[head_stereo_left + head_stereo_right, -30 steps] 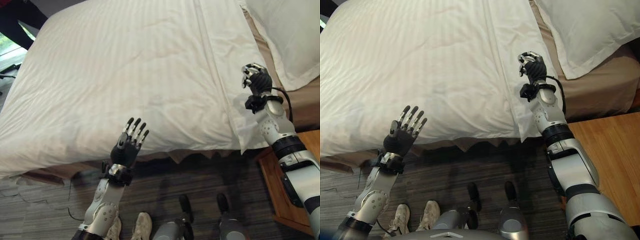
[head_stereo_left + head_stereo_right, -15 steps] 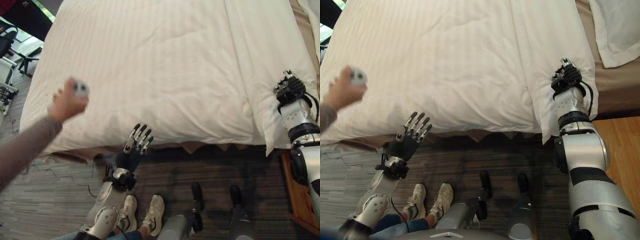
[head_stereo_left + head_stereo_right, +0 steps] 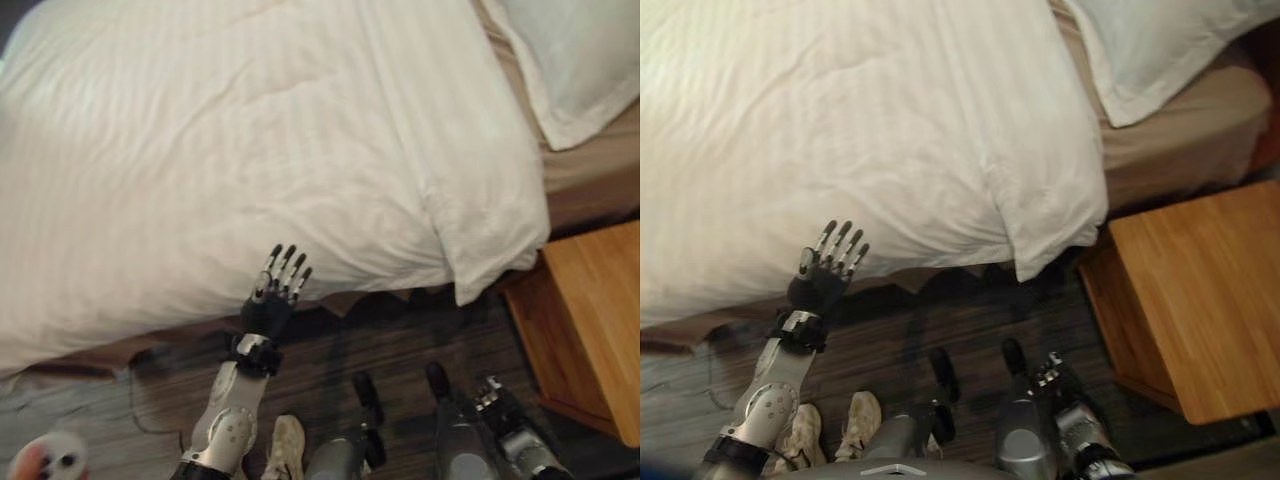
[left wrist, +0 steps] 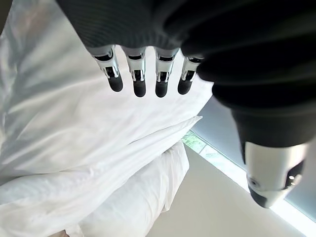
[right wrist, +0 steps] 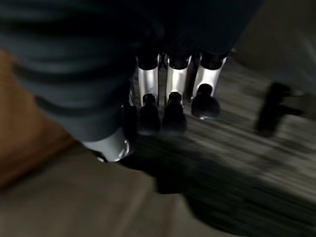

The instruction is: Making the bed.

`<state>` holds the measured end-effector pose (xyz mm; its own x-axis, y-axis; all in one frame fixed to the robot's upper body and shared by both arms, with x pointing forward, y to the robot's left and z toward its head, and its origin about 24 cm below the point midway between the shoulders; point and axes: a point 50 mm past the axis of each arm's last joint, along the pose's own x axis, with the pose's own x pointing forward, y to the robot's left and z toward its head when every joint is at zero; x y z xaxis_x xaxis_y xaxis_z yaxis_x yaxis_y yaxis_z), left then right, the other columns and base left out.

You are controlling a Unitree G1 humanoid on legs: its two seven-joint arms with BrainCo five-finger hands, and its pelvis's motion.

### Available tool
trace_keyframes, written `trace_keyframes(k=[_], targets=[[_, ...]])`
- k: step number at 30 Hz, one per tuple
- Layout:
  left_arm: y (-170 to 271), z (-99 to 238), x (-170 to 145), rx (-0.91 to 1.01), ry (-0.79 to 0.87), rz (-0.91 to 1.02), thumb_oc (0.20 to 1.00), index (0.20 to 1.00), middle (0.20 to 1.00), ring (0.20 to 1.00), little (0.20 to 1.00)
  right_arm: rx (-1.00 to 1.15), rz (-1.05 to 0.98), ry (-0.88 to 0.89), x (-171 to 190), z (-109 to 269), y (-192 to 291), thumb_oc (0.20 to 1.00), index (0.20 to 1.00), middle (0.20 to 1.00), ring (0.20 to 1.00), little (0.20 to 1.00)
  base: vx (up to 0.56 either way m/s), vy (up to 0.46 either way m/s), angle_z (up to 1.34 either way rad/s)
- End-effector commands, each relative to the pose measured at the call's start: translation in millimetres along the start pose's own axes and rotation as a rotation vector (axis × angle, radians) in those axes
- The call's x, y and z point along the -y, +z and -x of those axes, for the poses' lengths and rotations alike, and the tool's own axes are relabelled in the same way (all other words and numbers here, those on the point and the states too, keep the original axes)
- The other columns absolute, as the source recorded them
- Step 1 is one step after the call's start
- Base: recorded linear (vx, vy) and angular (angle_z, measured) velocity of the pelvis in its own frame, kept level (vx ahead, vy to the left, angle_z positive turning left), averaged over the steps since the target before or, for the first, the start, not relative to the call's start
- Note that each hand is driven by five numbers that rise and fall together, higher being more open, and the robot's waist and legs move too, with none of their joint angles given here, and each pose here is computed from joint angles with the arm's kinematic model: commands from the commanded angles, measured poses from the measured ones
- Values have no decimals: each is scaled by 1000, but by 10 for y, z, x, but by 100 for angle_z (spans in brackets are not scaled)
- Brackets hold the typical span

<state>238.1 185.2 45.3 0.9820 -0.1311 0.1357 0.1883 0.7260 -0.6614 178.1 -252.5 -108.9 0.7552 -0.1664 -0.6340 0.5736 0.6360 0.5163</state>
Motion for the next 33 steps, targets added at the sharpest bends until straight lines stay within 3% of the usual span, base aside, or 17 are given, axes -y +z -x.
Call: trace_keyframes(k=[1,5,9,10,11,15,20,26,33], targets=[[120,-56,27,98,-18,-29,1000,1000,1000,1000,1000,71,65,231,-503,-71,100,200,200,200,200,200,0,0,0],[150,-40,-30,108,18,-74,1000,1000,1000,1000,1000,257,213,409,-724,181,475,200,200,200,200,200,8,3,6],[162,23,-133,106,77,-118,1000,1000,1000,1000,1000,506,340,418,-817,441,867,200,200,200,200,200,44,18,12],[149,39,-154,100,89,-121,1000,1000,1000,1000,1000,563,366,403,-833,487,946,457,457,457,457,457,65,34,8],[128,72,-205,87,118,-141,1000,1000,1000,1000,1000,653,422,409,-926,566,1066,1000,1000,1000,1000,1000,42,46,11],[64,123,-260,42,140,-165,1000,1000,1000,1000,1000,705,565,471,-1095,667,1080,1000,1000,1000,1000,1000,23,22,11],[-240,323,-324,-133,158,-194,1000,1000,1000,1000,1000,609,781,562,-1203,675,806,1000,1000,1000,1000,1000,-9,7,12],[-563,509,-239,-205,209,4,1000,1000,1000,1000,1000,458,801,616,-1217,638,421,1000,1000,1000,1000,1000,-29,2,-3],[-402,414,-199,-162,164,-108,1000,1000,1000,1000,1000,500,857,612,-1225,692,495,1000,1000,1000,1000,1000,-14,-69,11]])
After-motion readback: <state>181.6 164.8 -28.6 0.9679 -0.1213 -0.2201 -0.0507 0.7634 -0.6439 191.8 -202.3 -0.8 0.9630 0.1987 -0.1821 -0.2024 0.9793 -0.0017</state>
